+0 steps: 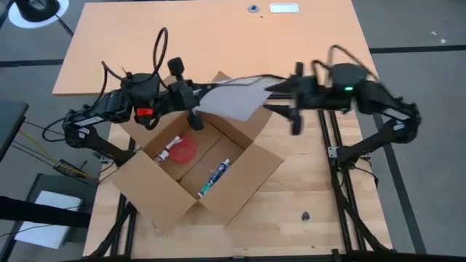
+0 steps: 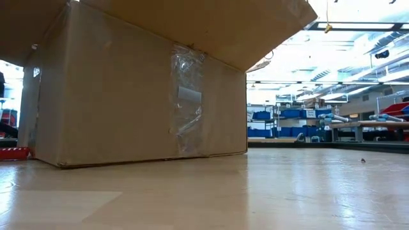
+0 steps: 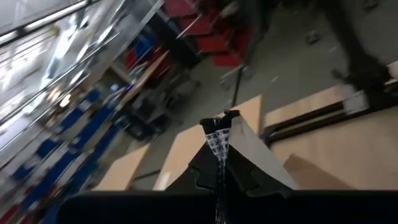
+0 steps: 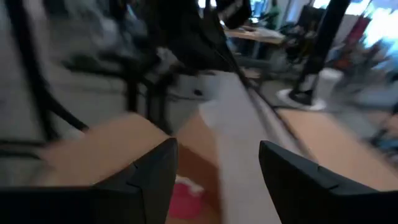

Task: Unpack boxes
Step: Put the pink medicine organizer into the zip bag

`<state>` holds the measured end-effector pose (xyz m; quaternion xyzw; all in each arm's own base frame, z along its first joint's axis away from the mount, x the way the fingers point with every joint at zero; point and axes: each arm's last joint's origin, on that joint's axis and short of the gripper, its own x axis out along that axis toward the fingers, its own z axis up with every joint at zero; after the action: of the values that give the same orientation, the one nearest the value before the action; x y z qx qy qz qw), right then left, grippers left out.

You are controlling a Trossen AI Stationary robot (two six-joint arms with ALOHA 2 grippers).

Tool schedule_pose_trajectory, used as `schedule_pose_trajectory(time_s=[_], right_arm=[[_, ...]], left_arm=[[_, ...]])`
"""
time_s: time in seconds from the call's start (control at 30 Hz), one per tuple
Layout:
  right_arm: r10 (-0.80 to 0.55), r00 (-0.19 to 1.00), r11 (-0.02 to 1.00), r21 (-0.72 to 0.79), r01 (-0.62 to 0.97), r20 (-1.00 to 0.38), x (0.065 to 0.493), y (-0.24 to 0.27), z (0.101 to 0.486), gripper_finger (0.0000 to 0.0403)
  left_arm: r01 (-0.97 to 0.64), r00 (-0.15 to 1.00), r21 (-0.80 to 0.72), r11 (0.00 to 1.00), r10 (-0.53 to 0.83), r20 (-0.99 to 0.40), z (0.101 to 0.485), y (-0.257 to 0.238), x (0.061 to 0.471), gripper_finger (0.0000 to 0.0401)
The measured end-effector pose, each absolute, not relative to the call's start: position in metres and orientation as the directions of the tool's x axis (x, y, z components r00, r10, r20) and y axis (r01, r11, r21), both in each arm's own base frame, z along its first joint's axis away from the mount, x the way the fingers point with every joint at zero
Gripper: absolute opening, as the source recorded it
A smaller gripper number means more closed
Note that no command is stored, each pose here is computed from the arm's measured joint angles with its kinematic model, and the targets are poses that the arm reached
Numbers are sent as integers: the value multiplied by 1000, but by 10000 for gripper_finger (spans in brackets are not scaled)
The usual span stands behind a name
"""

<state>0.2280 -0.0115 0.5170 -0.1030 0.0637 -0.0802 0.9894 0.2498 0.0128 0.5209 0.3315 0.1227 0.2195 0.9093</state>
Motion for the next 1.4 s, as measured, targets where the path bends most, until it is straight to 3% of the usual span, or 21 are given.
schedule_pose_trajectory(time_s=[0.2, 0.4, 0.73, 1.23, 1.33, 1.4], right_arm=[[-290, 935, 857, -490, 159, -205, 275, -18, 491, 229], [-385, 891, 795, -577, 188, -239, 294, -24, 478, 229], [-373, 919, 770, -593, 233, -124, 272, -19, 500, 229], [-345, 893, 809, -573, 127, -288, 304, -27, 468, 228], [-356, 887, 824, -546, 149, -296, 308, -31, 465, 207], [-357, 877, 834, -533, 144, -321, 309, -31, 462, 170]], left_arm=[[-298, 884, 657, 692, 460, -83, 520, 12, 250, 6], [-299, 885, 656, 693, 459, -81, 521, 12, 250, 6], [-281, 884, 663, 694, 456, -103, 518, 12, 250, 6], [-304, 888, 648, 698, 454, -74, 521, 12, 250, 6], [-306, 889, 642, 702, 453, -72, 522, 12, 250, 6], [-311, 889, 631, 711, 453, -71, 522, 12, 250, 8]])
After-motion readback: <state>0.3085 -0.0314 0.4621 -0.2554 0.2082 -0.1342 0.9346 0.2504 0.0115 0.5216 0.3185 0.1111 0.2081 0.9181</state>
